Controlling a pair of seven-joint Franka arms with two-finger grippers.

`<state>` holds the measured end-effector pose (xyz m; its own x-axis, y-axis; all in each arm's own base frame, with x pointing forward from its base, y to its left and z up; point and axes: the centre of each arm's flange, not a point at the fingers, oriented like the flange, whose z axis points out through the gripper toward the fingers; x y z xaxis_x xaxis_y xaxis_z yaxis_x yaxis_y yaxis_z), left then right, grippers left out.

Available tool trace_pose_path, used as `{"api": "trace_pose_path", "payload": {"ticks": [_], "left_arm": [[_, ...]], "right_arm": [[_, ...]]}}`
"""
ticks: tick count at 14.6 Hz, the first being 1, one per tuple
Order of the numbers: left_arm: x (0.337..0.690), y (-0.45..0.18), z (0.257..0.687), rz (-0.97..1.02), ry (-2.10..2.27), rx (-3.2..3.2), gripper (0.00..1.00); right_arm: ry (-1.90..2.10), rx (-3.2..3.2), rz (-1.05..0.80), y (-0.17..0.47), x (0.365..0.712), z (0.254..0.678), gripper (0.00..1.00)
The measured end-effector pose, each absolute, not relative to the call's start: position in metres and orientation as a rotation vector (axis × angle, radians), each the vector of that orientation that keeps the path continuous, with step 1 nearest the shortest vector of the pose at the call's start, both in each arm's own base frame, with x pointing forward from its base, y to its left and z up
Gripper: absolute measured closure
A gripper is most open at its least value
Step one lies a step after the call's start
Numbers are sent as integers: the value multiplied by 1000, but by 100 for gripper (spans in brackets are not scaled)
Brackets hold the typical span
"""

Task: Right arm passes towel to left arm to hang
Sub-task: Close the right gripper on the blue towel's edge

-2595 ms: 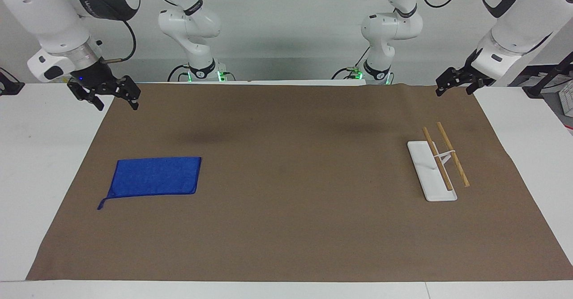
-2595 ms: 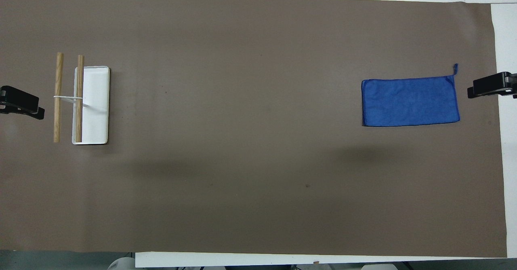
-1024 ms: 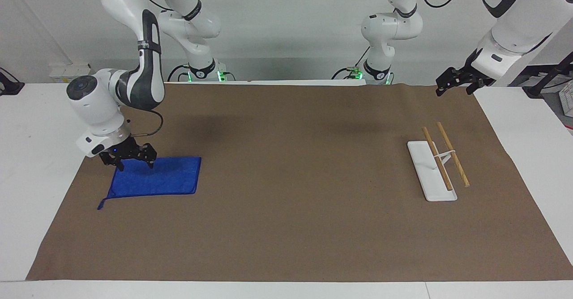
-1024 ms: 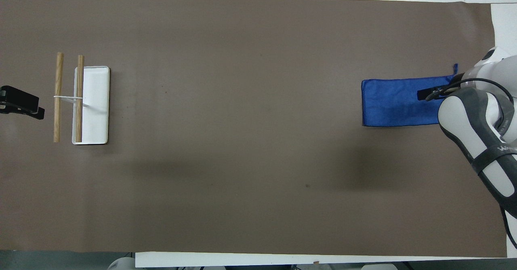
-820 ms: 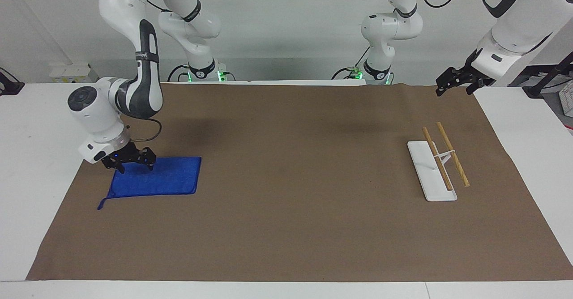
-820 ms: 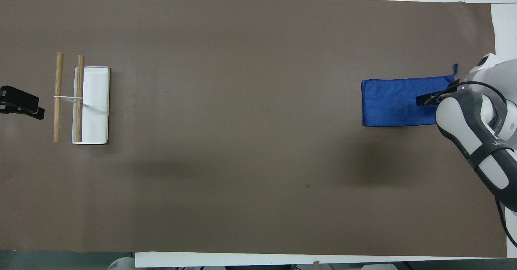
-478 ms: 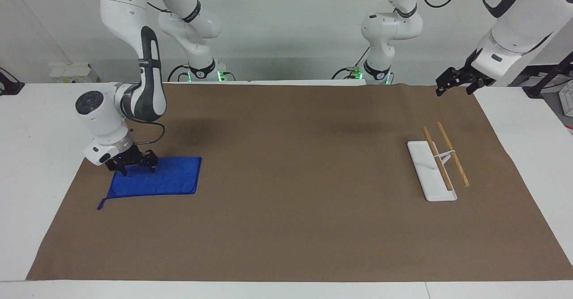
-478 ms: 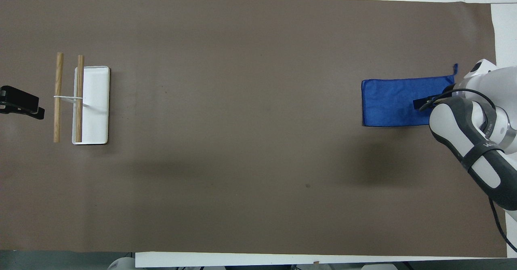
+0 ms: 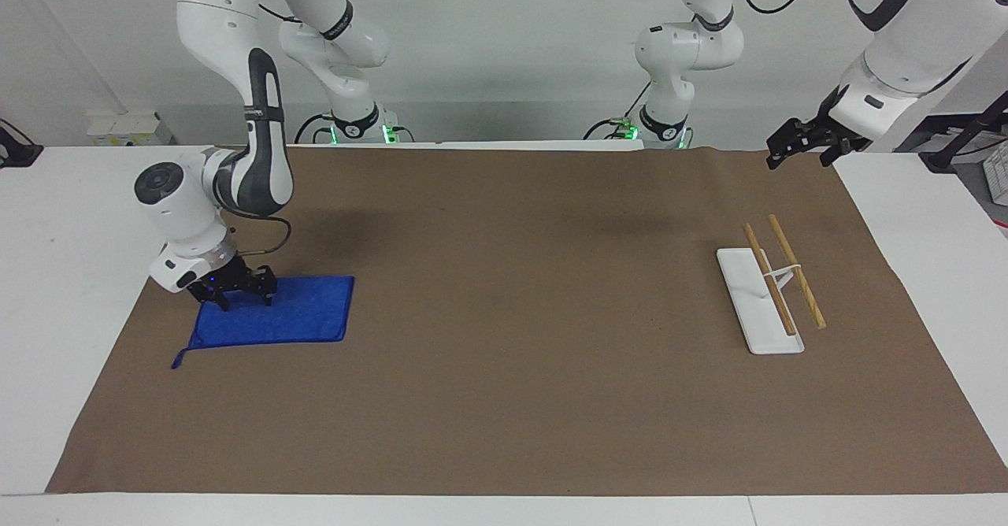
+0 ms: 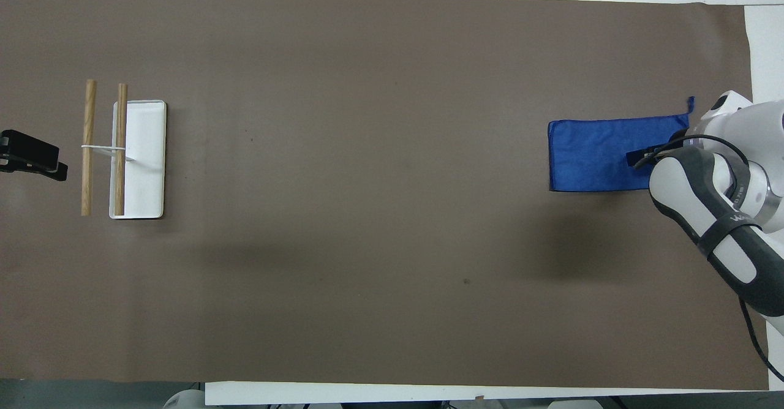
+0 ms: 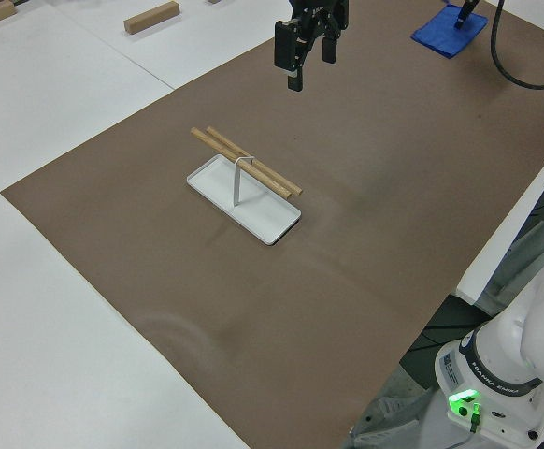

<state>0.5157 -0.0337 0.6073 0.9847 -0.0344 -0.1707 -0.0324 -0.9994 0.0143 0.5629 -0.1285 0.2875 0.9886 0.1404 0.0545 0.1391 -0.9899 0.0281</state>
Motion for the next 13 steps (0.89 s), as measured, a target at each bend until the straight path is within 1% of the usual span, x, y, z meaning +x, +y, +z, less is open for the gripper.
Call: {"api": "trace_pose_path", "payload": {"ticks": [1,3,4,5,6,9,10,11,12,13], "left_arm": [[516,-34,607,-268,-53,3118,0],[516,-34,607,-268,-53,3118,0],[516,-34,607,-268,-53,3118,0],[516,-34,607,-268,-53,3118,0],[516,-34,607,-268,-53,3118,0],[516,-34,607,-268,-53,3118,0],[516,-34,607,-268,-53,3118,0],[516,-34,607,-268,-53,3118,0],[516,-34,607,-268,-53,3118,0],[516,-34,607,-268,-53,3118,0]], "right_arm": [[219,3109,84,-128,563,286,19],[219,3110,84,-128,563,286,33],[219,3110,84,-128,563,286,33],[220,3110,85,-128,563,286,36],[220,3110,86,-128,563,286,37],[221,3107,97,-128,565,290,68],[221,3107,100,-127,565,291,81],[211,3113,102,-128,565,291,92],[179,3131,107,-129,565,291,96],[134,3160,107,-130,565,291,96]]}}
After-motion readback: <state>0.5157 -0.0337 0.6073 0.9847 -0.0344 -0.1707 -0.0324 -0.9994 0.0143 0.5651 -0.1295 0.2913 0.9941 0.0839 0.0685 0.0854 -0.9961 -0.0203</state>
